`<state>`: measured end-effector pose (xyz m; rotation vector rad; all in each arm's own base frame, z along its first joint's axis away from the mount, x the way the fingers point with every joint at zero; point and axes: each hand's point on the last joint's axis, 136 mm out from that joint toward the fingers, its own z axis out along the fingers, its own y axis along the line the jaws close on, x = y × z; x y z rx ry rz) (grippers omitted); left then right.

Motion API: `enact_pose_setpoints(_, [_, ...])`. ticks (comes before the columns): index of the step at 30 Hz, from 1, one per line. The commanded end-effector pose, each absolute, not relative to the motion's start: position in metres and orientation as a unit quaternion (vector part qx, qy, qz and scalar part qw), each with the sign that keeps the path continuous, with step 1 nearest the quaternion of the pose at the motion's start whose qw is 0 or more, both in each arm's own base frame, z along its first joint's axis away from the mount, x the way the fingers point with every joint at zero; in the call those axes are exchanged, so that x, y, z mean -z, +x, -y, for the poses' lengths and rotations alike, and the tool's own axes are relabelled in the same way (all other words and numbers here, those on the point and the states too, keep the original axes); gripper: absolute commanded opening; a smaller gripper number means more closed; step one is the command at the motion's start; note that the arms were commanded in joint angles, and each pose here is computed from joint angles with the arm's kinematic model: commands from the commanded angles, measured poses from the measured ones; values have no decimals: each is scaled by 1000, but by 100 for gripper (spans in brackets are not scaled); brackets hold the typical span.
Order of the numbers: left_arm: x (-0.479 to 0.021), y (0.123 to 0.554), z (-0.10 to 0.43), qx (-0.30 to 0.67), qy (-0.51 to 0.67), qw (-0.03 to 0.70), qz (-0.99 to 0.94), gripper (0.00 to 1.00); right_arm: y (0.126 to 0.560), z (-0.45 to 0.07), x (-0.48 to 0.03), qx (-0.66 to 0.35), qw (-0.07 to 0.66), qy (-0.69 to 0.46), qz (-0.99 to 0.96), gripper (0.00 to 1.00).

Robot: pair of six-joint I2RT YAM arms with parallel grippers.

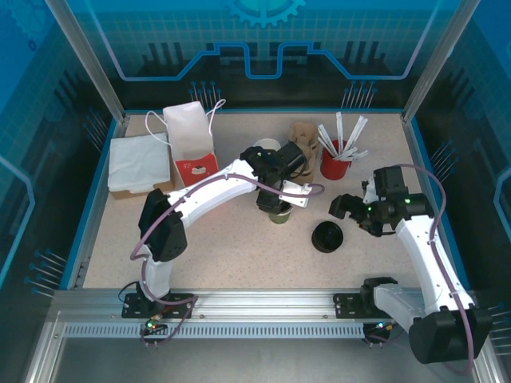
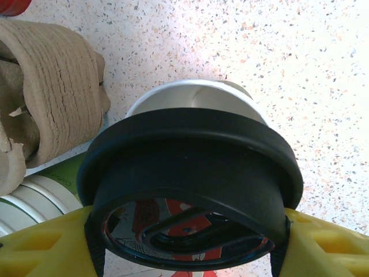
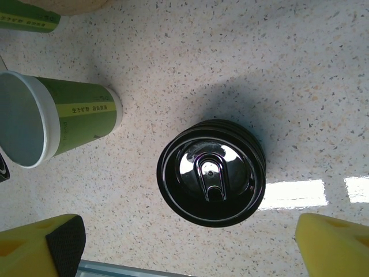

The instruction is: Pack the takeout coffee

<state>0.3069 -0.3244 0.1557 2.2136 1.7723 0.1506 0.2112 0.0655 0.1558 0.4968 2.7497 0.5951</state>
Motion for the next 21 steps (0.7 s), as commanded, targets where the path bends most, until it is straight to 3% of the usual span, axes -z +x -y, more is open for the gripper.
enact_pose_setpoints(1, [-158, 304, 325, -57, 779, 141, -608, 66, 208, -66, -155, -218, 141, 173, -950, 96])
enact_pose_setpoints(21, [-149, 305, 332, -48, 781, 128, -610, 68, 205, -63, -155, -221, 145, 177, -948, 96])
